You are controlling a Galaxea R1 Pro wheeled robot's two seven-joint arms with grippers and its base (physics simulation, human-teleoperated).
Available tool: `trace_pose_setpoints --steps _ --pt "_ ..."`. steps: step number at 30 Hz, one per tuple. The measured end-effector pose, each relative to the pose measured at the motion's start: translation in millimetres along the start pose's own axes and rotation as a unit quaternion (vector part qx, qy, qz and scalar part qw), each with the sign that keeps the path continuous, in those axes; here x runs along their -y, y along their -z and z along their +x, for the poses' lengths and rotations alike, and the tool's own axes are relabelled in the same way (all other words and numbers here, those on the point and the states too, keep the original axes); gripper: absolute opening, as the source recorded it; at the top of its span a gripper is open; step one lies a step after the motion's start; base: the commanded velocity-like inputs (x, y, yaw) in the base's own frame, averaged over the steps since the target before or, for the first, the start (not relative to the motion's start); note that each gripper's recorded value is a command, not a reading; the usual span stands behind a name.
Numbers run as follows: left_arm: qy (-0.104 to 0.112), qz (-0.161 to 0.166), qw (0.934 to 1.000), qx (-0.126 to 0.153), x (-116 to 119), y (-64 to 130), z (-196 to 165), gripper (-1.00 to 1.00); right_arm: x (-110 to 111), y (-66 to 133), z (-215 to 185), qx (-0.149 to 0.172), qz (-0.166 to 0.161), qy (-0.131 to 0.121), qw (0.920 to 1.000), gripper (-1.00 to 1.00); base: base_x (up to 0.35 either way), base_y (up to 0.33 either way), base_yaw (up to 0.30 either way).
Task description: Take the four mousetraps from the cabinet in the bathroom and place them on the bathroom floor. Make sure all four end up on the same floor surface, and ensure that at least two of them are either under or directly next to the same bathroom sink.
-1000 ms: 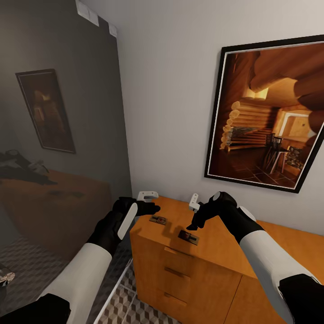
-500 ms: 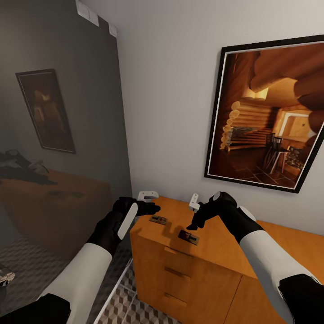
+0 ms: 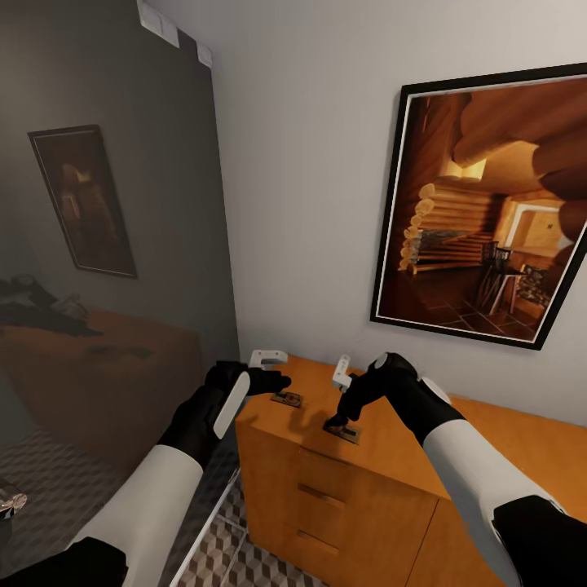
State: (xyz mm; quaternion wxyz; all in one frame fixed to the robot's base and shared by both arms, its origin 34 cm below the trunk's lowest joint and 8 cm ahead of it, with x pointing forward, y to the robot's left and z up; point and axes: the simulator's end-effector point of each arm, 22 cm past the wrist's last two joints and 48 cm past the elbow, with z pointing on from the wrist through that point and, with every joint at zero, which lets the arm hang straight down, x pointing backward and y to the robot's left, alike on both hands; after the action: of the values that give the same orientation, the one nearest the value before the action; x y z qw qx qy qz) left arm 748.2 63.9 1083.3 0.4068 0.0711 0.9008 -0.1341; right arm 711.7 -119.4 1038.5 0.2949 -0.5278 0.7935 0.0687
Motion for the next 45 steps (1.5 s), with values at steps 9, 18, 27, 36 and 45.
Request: trace_pose_setpoints --steps 9,18,27,36,45 --pt "0.003 0.0 0.9998 0.021 -0.5 -1.3 -4.7 1.0 -24.6 -17.2 -7.0 -0.002 -0.029 -0.005 0.9996 1.0 0.0 0.0 0.0" --pt "0.003 -0.002 0.9997 0.023 -1.0 -1.4 -5.3 1.0 -25.8 -18.4 -4.4 -0.003 -0.032 -0.009 0.9994 1.0 0.0 0.0 0.0" --pt "0.002 -0.002 0.9997 0.022 -1.3 -1.6 -4.8 1.0 -21.9 -16.4 1.3 -0.008 -0.029 -0.015 0.9994 1.0 0.0 0.0 0.0" --pt "0.002 -0.002 0.9997 0.023 -1.4 -1.7 -4.8 1.0 -4.4 -5.7 21.5 -0.006 -0.021 -0.04 0.999 1.0 0.0 0.0 0.0" --pt "0.002 -0.002 0.9997 0.023 -1.4 -1.7 -4.9 1.0 9.5 9.5 47.1 -0.006 -0.026 -0.066 0.9975 1.0 0.0 0.0 0.0"
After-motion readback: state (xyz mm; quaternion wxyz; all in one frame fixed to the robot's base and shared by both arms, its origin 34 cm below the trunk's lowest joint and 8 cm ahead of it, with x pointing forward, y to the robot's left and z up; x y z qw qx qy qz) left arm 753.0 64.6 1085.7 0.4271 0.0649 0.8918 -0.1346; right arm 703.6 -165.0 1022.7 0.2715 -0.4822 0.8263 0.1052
